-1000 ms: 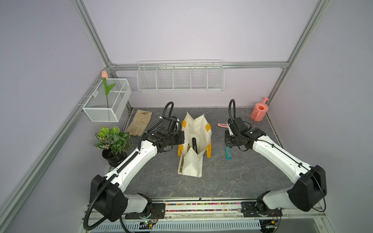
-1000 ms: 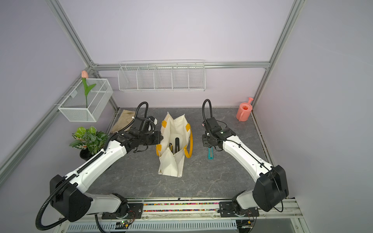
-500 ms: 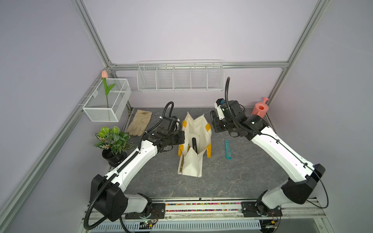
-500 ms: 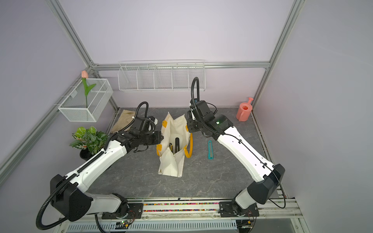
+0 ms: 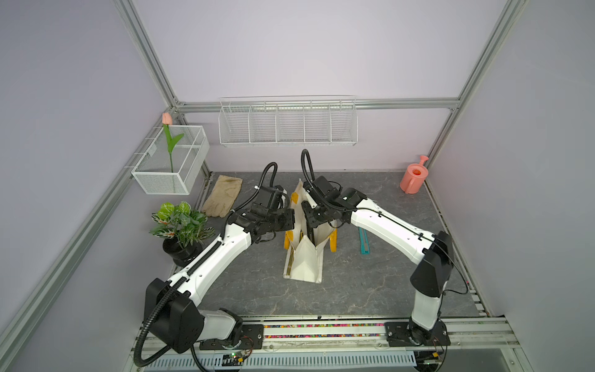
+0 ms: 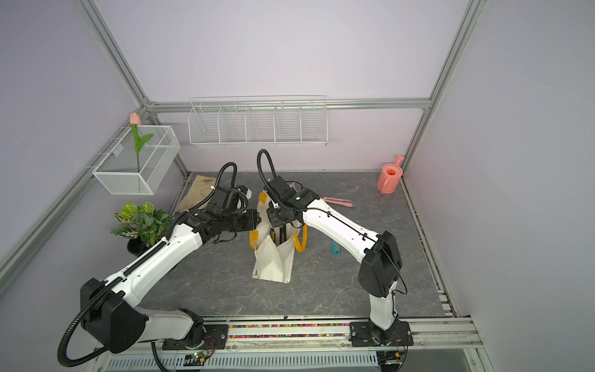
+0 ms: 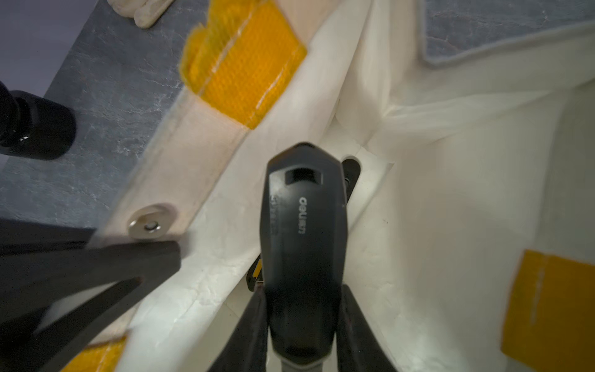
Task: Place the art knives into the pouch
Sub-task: Place the utility knife in the pouch.
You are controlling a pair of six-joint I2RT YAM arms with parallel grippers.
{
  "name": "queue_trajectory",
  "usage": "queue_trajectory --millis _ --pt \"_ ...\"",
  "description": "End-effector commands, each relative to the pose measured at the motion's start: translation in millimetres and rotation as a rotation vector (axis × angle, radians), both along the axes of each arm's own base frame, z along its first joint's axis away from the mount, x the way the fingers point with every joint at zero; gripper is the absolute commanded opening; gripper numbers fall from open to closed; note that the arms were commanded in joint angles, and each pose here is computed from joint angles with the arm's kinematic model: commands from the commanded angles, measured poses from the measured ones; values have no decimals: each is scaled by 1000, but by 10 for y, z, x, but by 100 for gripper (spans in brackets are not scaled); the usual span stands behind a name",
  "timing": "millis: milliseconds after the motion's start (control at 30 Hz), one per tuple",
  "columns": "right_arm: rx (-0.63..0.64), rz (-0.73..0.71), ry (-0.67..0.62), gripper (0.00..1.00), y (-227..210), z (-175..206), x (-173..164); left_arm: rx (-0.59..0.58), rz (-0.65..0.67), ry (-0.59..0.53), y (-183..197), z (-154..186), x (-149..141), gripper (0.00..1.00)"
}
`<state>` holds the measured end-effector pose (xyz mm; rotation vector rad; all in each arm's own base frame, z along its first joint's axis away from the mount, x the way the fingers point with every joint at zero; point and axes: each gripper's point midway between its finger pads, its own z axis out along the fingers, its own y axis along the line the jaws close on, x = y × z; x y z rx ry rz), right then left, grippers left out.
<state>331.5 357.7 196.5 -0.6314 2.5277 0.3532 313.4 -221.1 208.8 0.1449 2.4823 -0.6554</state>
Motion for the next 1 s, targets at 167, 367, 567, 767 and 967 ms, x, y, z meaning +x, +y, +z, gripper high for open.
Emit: queue_trajectory --millis 167,367,567,767,967 --pt "-3 14 92 7 198 -432 -14 -11 -7 -20 7 129 -7 0" --pt "-82 15 175 7 147 -809 -79 -11 -7 -14 7 94 -17 0" --pt "-144 24 240 7 120 -1036 -122 -14 -7 -10 -1 73 -14 0" --pt "-161 26 287 8 124 -1228 -170 -9 -4 -16 20 82 -25 0" --pt "-149 27 264 27 117 -1143 -166 -10 -2 -7 14 33 -25 0"
